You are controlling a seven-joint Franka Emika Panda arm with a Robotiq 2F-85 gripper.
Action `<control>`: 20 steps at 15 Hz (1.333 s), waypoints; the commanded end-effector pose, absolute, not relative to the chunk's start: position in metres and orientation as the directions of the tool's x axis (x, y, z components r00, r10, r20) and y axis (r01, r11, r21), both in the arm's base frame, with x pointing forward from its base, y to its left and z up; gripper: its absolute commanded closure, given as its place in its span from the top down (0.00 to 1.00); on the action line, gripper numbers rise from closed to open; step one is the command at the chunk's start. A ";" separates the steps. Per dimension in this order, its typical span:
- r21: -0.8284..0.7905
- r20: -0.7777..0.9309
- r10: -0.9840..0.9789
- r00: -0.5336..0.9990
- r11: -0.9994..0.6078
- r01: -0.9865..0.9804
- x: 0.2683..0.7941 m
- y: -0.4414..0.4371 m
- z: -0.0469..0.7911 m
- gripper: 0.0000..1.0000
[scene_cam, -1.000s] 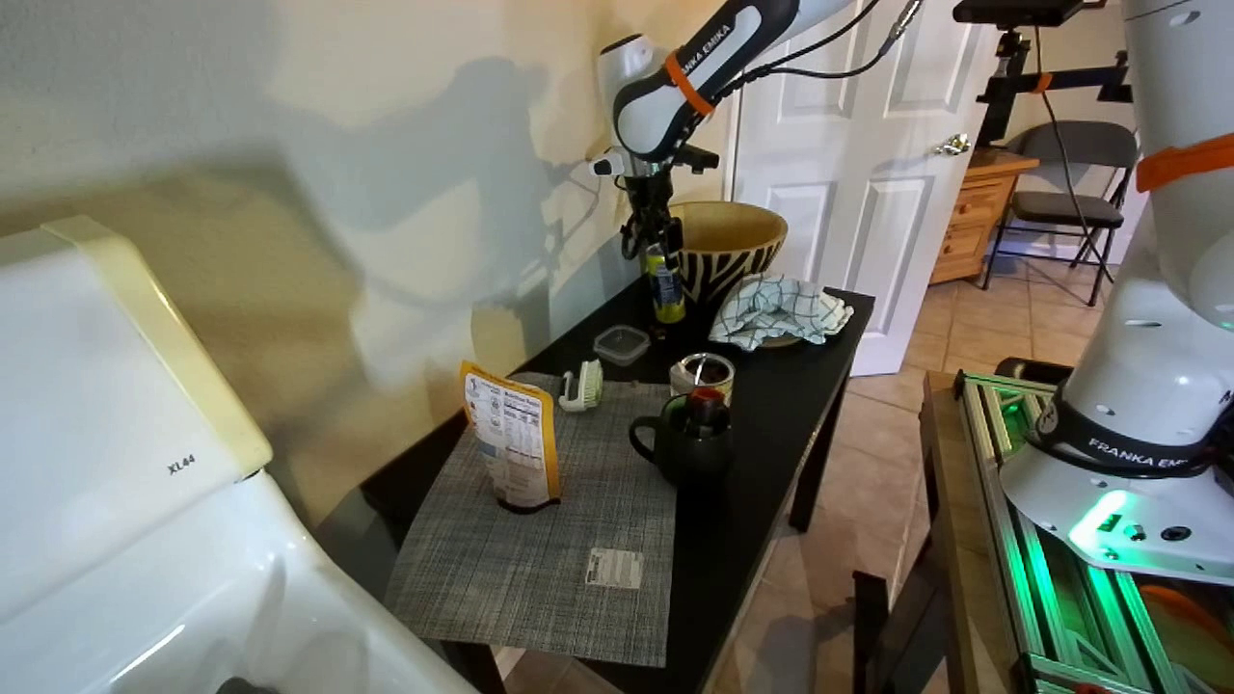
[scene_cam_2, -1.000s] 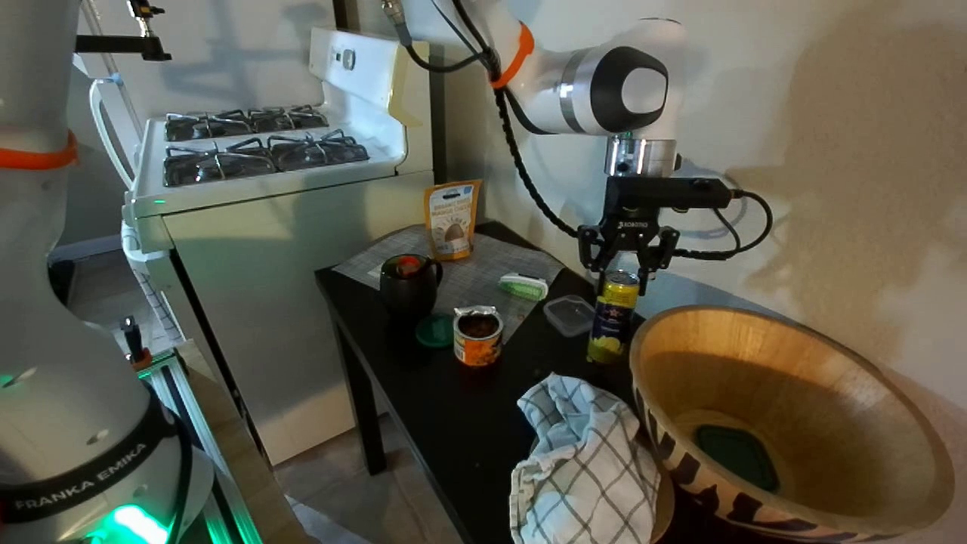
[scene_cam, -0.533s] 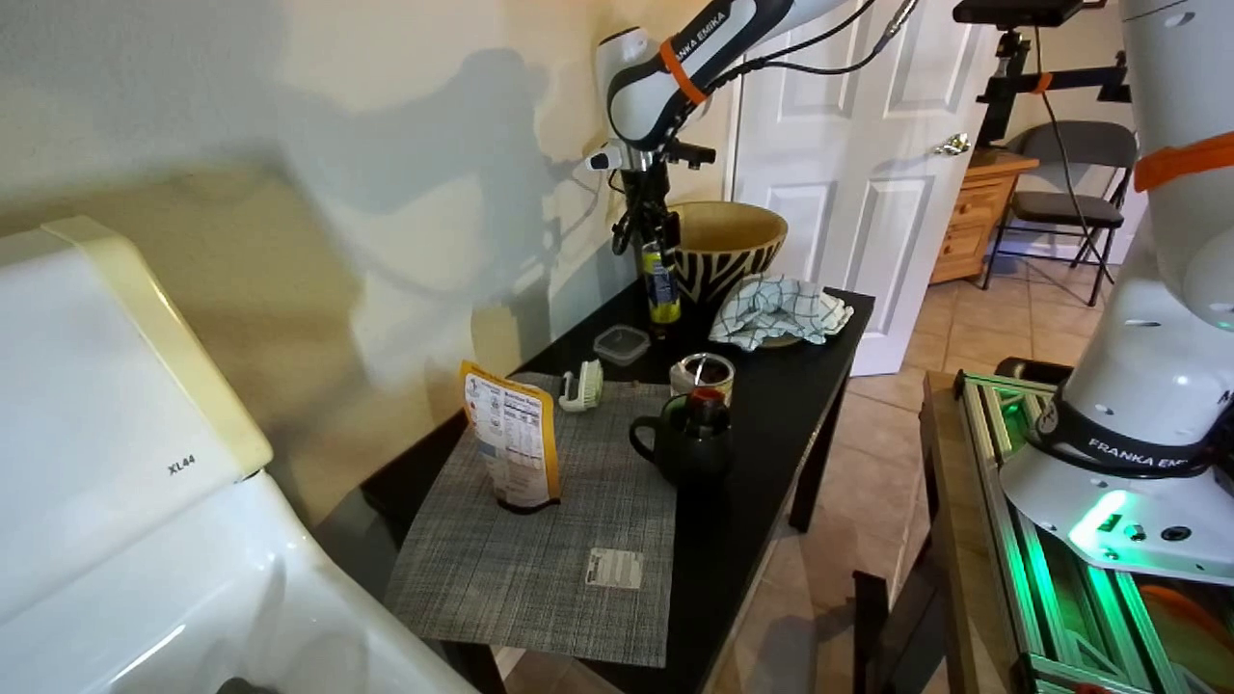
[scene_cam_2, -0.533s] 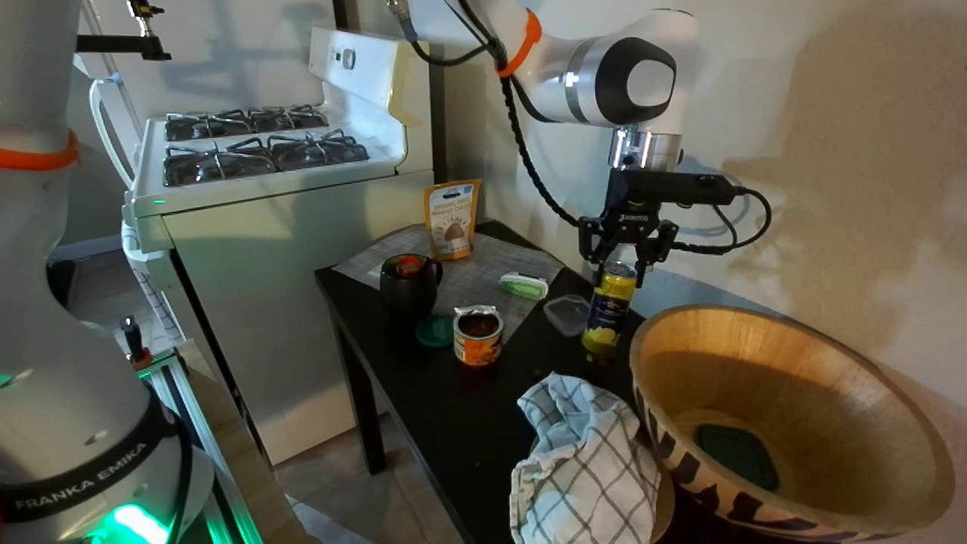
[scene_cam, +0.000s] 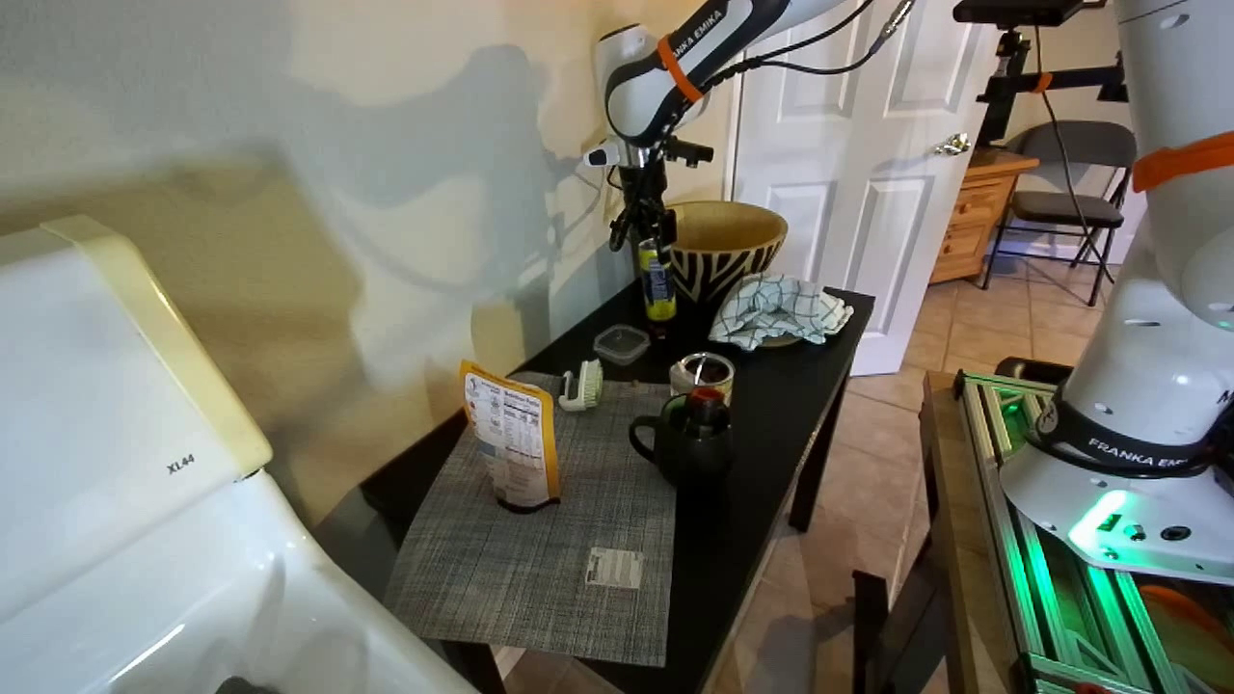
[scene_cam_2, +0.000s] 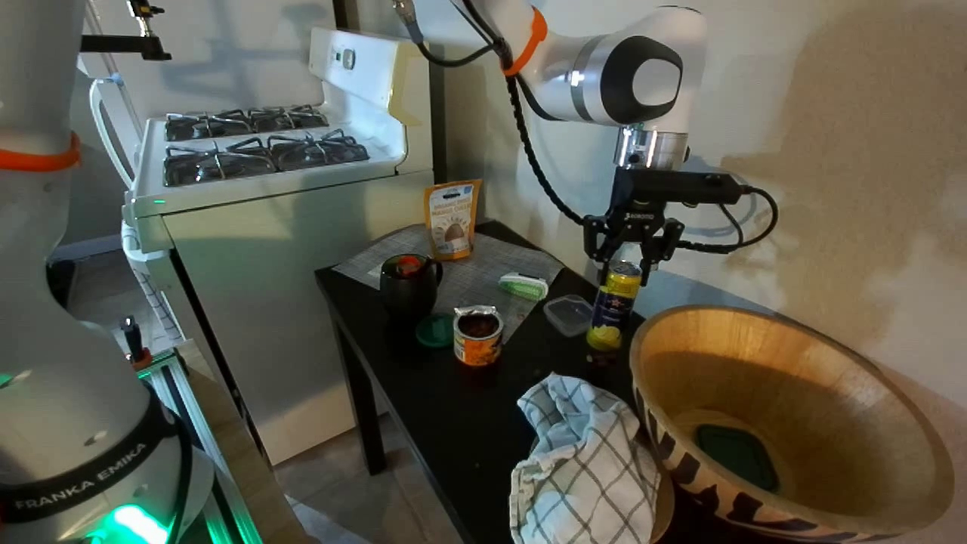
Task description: Remove the yellow can from the bowl and put it on the table.
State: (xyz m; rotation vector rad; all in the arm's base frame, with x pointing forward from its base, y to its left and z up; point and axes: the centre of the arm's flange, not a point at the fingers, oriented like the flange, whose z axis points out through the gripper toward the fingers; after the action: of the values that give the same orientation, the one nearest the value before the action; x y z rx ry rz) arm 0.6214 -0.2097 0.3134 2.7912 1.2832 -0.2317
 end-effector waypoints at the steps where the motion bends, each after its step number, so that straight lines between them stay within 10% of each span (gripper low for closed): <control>1: 0.010 -0.127 0.741 0.659 -0.664 0.748 0.631 -0.208 0.300 0.38; 20: 0.126 0.008 0.706 0.708 -0.703 0.700 0.660 -0.185 0.264 0.38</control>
State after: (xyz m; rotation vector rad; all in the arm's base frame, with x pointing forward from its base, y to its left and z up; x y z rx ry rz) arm 0.6560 -0.1859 0.2728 2.7626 1.1810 0.0720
